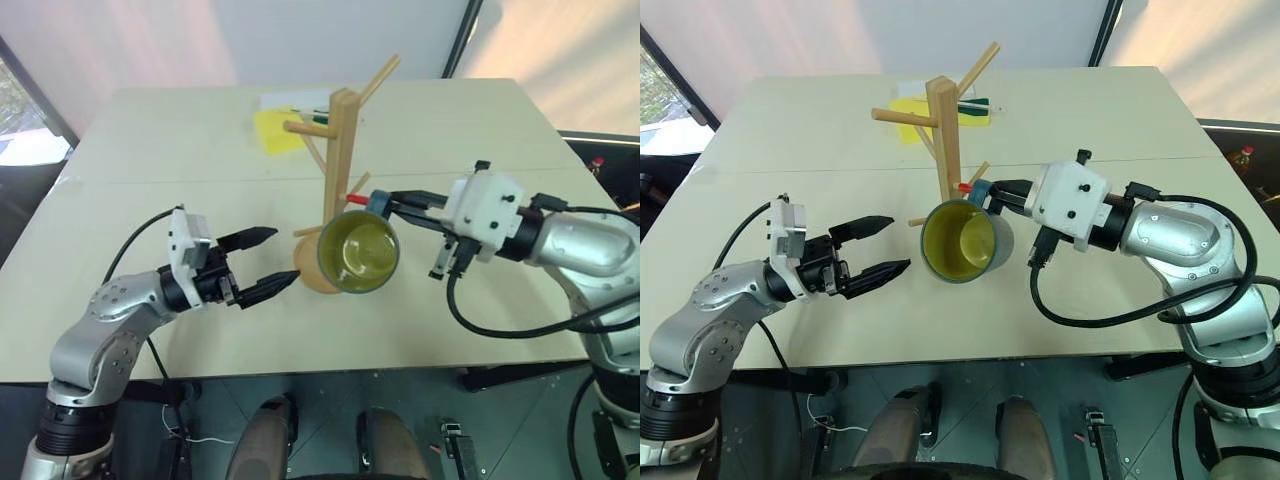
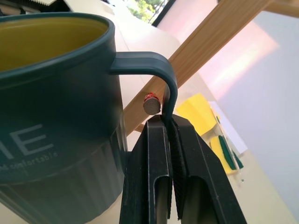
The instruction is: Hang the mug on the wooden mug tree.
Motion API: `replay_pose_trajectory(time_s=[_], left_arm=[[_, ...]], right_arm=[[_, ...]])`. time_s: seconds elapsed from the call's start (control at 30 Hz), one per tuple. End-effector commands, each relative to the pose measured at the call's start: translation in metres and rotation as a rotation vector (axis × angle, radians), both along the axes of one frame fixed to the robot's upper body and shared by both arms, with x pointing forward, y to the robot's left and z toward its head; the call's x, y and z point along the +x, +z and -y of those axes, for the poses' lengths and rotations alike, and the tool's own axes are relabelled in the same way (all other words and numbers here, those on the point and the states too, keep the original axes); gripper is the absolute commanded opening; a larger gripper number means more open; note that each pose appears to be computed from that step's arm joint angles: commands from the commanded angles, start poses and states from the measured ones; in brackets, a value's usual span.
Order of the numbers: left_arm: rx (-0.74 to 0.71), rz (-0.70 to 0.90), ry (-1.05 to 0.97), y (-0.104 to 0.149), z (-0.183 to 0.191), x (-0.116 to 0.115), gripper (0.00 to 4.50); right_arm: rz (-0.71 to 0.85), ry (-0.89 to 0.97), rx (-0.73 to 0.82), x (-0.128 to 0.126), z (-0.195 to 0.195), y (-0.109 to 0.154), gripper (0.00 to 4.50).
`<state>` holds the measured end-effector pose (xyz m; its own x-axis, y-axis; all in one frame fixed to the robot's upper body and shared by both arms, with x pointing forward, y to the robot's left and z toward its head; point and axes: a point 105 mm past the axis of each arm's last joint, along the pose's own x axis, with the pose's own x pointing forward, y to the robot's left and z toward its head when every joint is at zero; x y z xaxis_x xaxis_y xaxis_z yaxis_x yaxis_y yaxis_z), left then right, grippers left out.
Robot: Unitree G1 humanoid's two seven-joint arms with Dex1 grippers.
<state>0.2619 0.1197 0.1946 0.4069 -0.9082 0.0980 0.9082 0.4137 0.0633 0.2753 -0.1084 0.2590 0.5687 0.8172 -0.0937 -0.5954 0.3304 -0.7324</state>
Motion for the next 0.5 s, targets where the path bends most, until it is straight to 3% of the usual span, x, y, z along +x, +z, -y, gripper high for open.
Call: replay_pose_trajectory(time_s=[0.03,0.3,0.43,0.5], left_arm=[[-0.019,0.05,-0.044,0.018,0.006,-0.009,4.5],[-0.022,0.06,-0.042,0.022,0.007,-0.009,4.5],[-0.034,0.066,-0.035,0.024,0.007,-0.008,4.5],[-0.037,0.067,-0.034,0.024,0.007,-0.008,4.5]], right_arm=[[0.04,-0.025,-0.005,0.004,-0.001,0.007,0.03],[0.032,-0.05,-0.011,0.016,0.001,0.006,0.03],[0.031,-0.064,-0.006,0.02,0.004,0.008,1.27],[0.043,-0.07,-0.012,0.02,0.006,0.009,2.41]])
